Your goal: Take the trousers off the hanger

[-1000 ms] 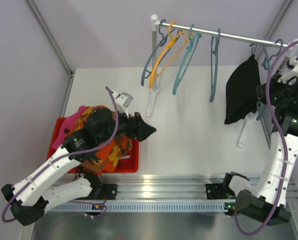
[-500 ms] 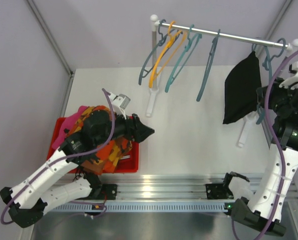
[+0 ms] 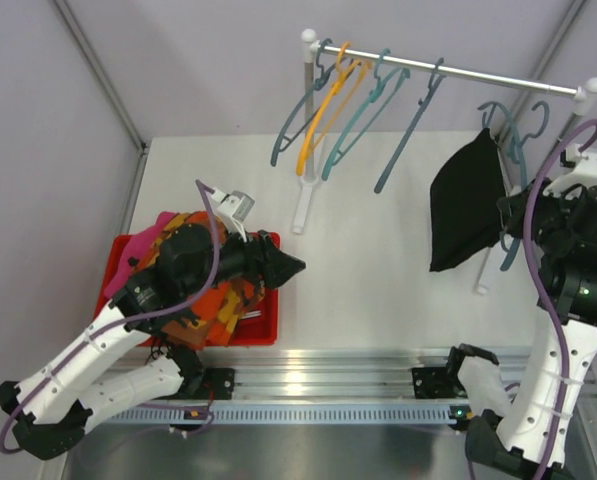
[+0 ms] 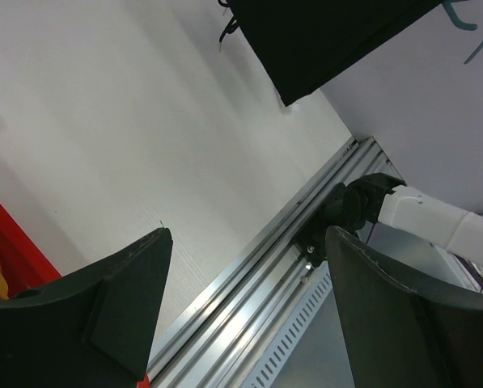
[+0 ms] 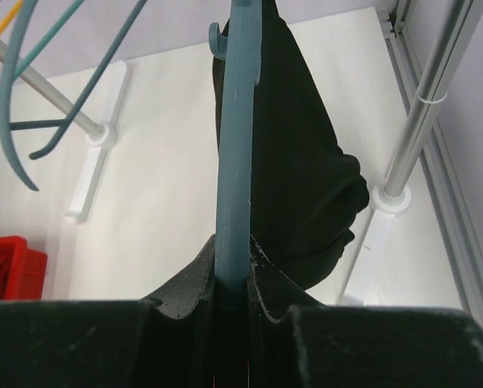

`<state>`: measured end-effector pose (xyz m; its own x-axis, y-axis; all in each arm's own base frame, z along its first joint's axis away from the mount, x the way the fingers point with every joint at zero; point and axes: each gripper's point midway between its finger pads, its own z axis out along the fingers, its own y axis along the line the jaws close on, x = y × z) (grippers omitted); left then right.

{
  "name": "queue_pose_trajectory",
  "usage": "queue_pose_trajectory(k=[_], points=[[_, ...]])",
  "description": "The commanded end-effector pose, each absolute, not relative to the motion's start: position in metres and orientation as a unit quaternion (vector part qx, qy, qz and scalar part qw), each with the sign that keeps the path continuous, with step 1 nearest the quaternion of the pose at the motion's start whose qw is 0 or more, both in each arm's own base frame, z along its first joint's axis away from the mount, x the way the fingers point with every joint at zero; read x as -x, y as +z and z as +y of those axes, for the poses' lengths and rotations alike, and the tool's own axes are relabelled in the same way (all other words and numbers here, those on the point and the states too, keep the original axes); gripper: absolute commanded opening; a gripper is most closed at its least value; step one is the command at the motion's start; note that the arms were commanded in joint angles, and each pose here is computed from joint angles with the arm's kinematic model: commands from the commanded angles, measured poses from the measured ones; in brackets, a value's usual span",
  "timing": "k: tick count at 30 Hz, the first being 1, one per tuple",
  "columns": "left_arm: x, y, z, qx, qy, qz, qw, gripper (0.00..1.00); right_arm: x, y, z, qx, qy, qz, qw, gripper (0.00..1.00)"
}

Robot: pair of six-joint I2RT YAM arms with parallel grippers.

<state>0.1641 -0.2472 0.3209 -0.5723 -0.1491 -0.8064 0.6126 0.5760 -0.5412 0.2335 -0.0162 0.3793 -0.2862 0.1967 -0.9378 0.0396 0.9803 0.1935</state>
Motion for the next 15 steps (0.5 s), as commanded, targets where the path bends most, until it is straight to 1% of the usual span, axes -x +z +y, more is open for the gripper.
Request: queue_pose_trajectory(k=[1,10,15], points=[[-0.160,0.322,-0.247,-0.148,-0.446,0.769,0.433,0.82,-0.253,0.408,-0.024,-0.055,0.046,0.767,0.637,0.00],[-0.165,0.321,-0.244,-0.141,-0.435,0.771,0.444,0.82,-0.290,0.420,-0.047,-0.057,0.014,0.768,0.637,0.00],[-0.169,0.319,-0.244,-0.143,-0.427,0.773,0.447,0.82,-0.301,0.435,-0.053,-0.054,0.004,0.754,0.655,0.00]])
